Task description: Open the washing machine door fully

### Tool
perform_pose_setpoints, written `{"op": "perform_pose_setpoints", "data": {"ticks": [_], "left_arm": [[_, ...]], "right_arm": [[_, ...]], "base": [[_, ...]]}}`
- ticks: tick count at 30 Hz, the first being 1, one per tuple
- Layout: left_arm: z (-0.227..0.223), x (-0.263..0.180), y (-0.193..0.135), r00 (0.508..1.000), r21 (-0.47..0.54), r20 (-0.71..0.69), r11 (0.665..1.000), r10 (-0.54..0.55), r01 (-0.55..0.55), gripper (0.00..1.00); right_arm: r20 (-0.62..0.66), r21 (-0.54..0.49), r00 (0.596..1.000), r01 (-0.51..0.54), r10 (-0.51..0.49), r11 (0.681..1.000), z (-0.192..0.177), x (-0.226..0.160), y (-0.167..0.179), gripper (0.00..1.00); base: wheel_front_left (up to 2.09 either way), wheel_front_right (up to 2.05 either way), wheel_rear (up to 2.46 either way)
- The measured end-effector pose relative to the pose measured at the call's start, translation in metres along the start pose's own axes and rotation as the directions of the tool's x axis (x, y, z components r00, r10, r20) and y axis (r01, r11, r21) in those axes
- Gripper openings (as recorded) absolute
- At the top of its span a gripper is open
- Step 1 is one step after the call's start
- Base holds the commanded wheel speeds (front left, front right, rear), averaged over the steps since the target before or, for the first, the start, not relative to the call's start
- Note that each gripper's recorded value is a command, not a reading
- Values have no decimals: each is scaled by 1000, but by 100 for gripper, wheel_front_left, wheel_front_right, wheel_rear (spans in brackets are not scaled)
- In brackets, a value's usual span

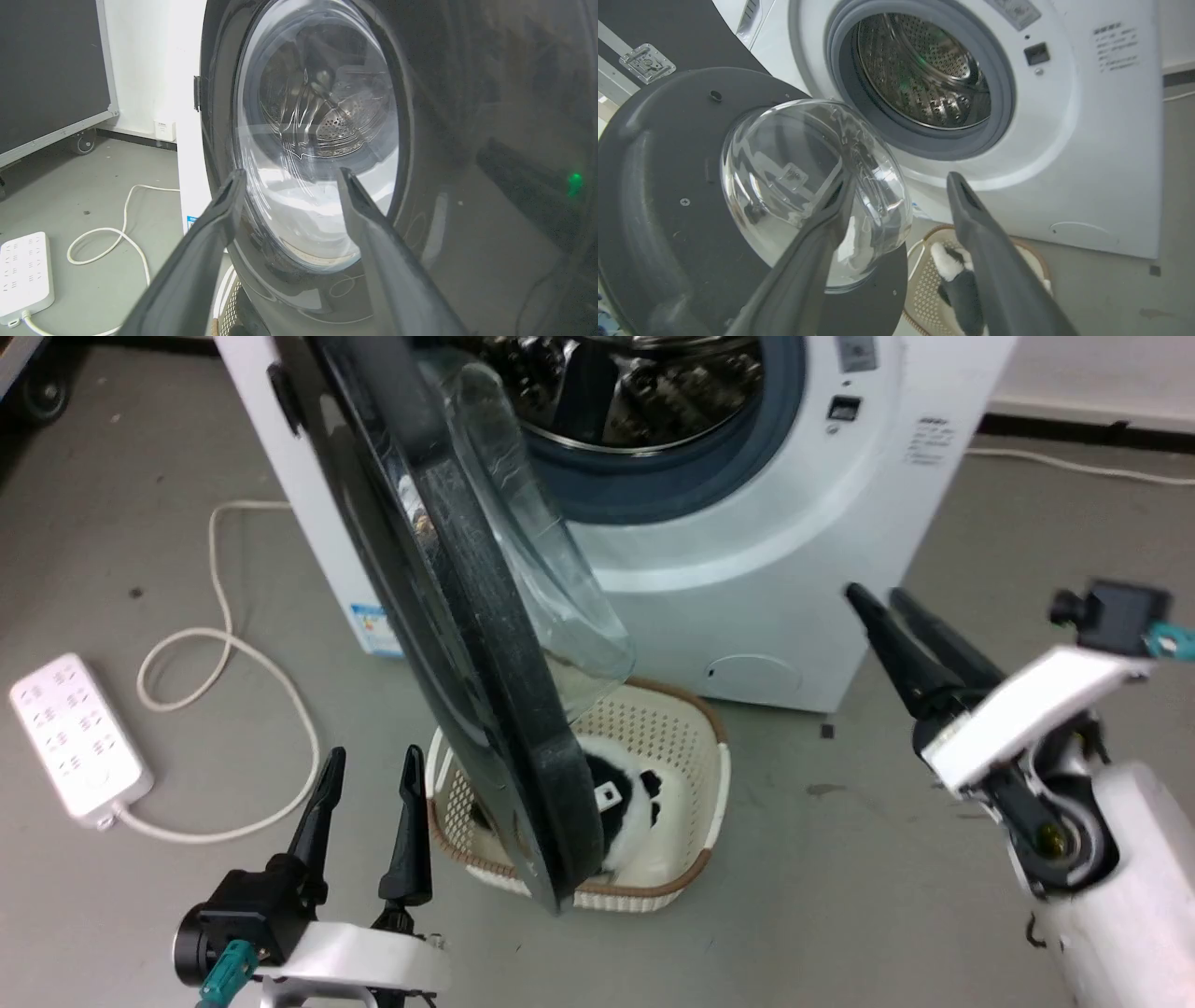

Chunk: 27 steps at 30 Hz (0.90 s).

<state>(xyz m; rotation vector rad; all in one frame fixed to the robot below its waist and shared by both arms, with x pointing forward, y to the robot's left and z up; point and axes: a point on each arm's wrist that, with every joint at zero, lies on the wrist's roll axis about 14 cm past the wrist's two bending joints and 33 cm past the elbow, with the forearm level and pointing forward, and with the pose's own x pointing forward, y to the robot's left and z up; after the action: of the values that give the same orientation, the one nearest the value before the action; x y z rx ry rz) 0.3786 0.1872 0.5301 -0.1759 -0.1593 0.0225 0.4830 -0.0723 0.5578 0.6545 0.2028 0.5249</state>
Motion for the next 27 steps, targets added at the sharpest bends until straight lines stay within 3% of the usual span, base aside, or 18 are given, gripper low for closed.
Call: {"op": "perform_pose_setpoints", "data": {"ticks": [2,5,10,12,15,17,27], "left_arm": [[2,1,-5,1000,1,6,1000,-22,22,100],[5,-1,-7,999,-3,16,1000,-30,30,100],[6,-2,-13,999,-20,18,999,-51,51,100],[6,-1,-17,998,-24,20,997,-67,67,100],[5,-1,-20,997,-27,18,996,-81,81,100],[0,-5,-19,997,-27,-1,997,-78,78,100],[-15,-8,-16,997,3,-47,998,-67,68,100]], "right_arm": [[98,-124,995,41,-28,991,17,-16,-5,100],[214,-295,976,99,-35,950,36,-41,-6,100],[343,-538,936,263,-77,801,52,-92,-25,100],[388,-555,915,329,-112,764,50,-110,-35,100],[424,-531,888,405,-180,744,33,-131,-45,100],[406,-512,879,445,-249,735,2,-147,-49,100],[399,-527,877,457,-266,717,-10,-151,-49,100]], "base": [[0,0,0],[0,0,0],[0,0,0],[0,0,0],[0,0,0],[0,0,0],[0,0,0]]}}
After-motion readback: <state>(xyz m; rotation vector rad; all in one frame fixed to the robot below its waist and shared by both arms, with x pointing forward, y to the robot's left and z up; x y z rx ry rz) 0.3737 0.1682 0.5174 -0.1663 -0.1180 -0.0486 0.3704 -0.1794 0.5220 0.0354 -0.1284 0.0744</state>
